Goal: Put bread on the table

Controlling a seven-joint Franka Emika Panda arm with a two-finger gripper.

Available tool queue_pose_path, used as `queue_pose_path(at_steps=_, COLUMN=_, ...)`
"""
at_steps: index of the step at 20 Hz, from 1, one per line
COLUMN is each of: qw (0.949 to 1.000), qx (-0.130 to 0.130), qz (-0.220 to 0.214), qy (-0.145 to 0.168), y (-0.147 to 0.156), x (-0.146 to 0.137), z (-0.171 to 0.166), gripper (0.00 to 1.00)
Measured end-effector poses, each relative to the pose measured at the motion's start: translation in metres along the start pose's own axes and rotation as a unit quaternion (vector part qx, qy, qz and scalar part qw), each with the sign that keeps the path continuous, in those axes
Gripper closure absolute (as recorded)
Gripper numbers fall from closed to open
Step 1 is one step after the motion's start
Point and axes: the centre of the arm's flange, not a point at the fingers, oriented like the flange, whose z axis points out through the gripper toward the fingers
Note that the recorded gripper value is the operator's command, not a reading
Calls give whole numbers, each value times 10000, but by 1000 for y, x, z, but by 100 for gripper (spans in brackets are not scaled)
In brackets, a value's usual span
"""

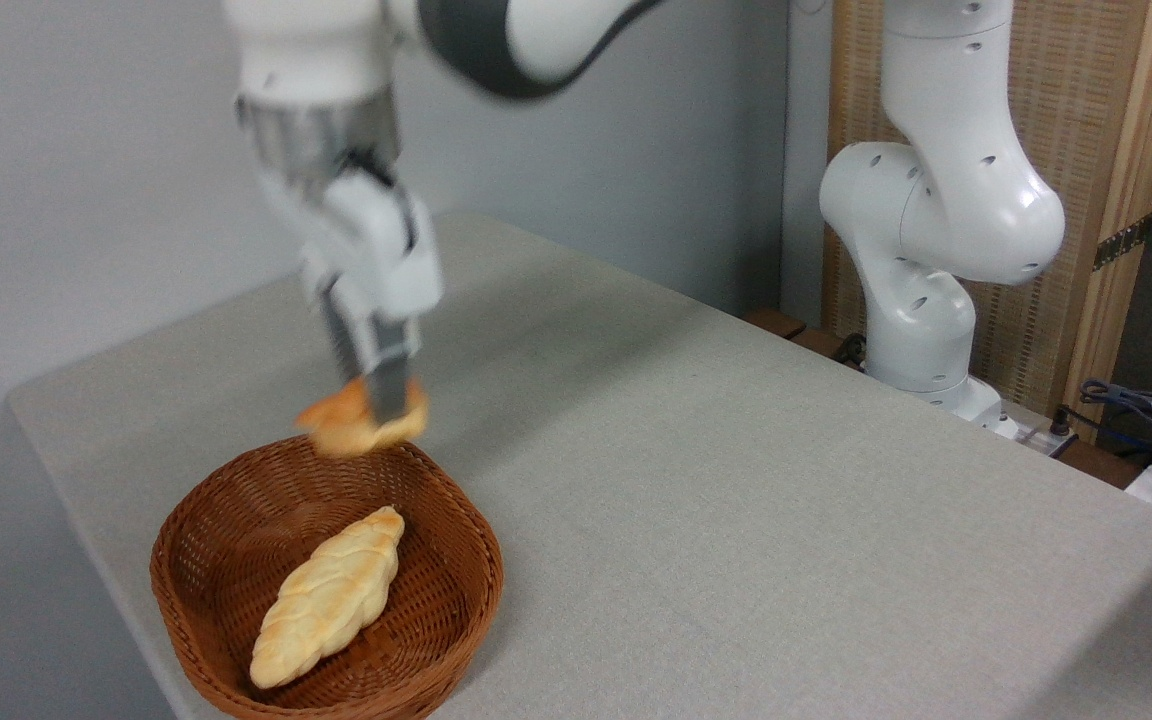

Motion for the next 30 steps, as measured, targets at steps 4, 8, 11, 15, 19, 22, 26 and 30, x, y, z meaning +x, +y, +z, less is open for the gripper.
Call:
queue_pose_path(at_steps=4, qw=9982, qx=-356, qz=272, qy=-392, y=48, x=-24, z=-6, gripper=13)
queue_pose_path(at_steps=8, qw=9962, qx=-454, qz=533, qy=-512, y=69, x=-25, z=35, gripper=0)
queue_pose_path(at_steps=11, qw=9956, qx=-422, qz=673, qy=-496, y=79, x=-17, z=67, gripper=0)
queue_pose_path(at_steps=15, qw=9938, qx=-550, qz=729, qy=-640, y=88, x=-18, z=89, gripper=0)
queue_pose_path(at_steps=19, qw=9926, qx=-609, qz=783, qy=-707, y=93, x=-16, z=98, gripper=0)
queue_pose_path(at_steps=22, qw=9927, qx=-595, qz=786, qy=-692, y=92, x=-15, z=96, gripper=0)
queue_pose_path(at_steps=26, qw=9955, qx=-366, qz=761, qy=-435, y=83, x=-8, z=63, gripper=0)
queue_pose_path(at_steps=30, qw=9986, qx=-20, qz=525, qy=-74, y=55, x=-13, z=-2, gripper=0)
